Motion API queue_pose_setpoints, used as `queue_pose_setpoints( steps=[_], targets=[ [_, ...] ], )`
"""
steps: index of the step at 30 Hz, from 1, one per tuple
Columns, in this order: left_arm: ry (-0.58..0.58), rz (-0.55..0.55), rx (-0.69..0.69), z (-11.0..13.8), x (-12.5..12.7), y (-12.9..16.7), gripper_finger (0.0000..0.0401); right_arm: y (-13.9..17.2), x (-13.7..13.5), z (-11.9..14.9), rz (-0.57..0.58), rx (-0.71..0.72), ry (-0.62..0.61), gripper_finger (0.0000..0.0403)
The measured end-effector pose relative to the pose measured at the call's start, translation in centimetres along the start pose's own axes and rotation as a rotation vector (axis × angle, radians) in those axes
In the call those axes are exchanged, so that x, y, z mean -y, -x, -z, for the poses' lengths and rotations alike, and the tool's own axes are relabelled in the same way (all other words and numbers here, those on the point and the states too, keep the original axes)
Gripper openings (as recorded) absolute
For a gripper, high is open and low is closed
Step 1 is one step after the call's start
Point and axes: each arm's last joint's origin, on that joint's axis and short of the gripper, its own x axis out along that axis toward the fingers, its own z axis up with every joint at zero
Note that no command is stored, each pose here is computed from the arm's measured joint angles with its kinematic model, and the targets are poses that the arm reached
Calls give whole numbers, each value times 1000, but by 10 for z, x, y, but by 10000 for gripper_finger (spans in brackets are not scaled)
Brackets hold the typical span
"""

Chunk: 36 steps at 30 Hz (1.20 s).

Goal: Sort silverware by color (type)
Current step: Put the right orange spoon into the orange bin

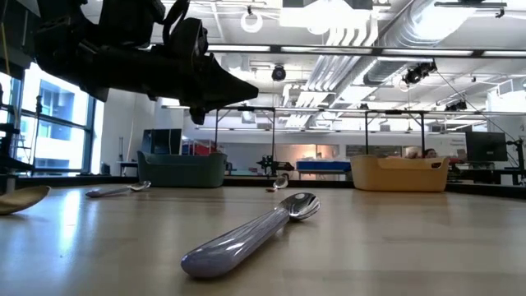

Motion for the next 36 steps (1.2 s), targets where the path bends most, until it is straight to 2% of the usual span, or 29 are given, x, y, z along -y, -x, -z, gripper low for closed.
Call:
queue_pose_setpoints(
  steps=[6,13,21,36],
  targets=[
    [0,0,0,0,0,0,3,-25,-2,12,108,19,17,0],
    [0,0,0,0,0,0,3,-37,-5,7,176,43,-3,0],
    [0,0,0,0,0,0,3,-38,-7,4,182,33,125,0],
    [0,-1,-1,0,0,0,3,-45,-11,4,183,29,268,0]
  ],
)
